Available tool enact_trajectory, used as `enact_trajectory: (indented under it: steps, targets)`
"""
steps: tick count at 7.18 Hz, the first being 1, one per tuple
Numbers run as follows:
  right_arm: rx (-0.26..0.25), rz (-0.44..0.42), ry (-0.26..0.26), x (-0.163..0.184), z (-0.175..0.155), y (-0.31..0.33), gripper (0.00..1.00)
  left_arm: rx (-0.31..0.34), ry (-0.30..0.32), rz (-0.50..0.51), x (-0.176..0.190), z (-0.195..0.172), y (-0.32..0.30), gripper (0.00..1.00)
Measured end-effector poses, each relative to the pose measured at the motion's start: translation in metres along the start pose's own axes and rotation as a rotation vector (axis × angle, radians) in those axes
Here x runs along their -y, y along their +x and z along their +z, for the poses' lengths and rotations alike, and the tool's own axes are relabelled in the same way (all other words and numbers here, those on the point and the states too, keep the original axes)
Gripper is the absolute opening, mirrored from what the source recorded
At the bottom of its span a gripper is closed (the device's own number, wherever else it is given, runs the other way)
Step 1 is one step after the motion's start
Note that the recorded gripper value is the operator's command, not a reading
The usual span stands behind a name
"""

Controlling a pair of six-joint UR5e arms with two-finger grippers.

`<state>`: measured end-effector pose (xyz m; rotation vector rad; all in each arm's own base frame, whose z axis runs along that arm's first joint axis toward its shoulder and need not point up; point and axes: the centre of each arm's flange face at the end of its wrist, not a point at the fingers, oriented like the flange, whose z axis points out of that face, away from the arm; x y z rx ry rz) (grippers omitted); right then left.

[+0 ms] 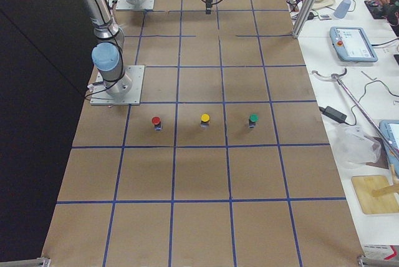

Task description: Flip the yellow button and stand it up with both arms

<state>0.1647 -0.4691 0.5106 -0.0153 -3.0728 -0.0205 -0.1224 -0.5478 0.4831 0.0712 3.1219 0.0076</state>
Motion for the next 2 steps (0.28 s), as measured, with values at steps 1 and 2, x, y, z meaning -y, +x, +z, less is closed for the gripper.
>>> enact_trajectory:
  steps: [1,2]
  targets:
    - [0.001,-0.002,-0.003,0.0007,0.0007,0.0013,1.00,0.000,0.000,0.000,0.0000,0.0000,0.0000,1.00]
    - [0.002,-0.003,-0.005,0.0009,0.0010,0.0021,1.00,0.000,0.000,0.000,0.0000,0.0000,0.0000,1.00]
